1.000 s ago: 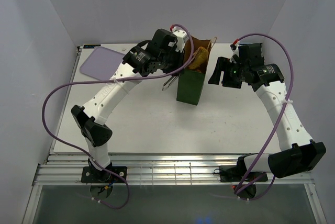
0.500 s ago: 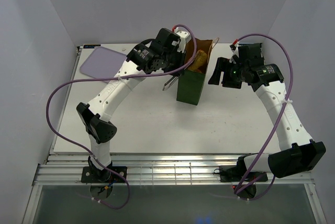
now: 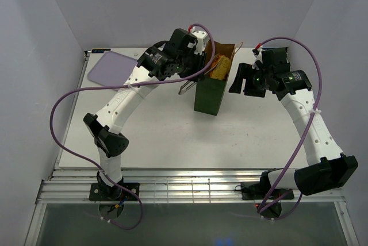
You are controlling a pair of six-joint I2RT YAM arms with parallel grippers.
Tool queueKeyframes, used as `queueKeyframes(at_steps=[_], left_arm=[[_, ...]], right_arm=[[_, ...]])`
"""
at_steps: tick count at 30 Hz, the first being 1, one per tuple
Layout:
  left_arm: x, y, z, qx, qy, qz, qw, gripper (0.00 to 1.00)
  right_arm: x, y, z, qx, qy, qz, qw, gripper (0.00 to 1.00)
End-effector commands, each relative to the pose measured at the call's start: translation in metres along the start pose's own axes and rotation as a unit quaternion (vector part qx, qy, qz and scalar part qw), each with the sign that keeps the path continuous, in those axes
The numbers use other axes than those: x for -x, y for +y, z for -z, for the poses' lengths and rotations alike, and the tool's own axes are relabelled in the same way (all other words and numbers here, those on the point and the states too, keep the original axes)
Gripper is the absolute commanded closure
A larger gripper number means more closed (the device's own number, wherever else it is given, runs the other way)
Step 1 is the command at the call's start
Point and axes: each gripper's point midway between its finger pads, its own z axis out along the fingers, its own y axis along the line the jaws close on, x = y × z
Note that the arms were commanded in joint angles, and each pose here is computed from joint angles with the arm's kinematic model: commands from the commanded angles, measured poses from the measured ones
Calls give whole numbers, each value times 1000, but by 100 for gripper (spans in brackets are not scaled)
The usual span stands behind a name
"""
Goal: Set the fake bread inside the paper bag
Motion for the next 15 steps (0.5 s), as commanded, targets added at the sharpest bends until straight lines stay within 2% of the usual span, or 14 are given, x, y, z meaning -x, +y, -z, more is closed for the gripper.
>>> queueKeyframes(at_steps=[1,15], left_arm=[[15,-4,12,-3,-26,-1,1000,57],[17,3,15,16,-32,-3,999,54]], right_arm=[[5,1,4,8,-16,10,1000,26],[7,3,5,10,-18,9,1000,26]])
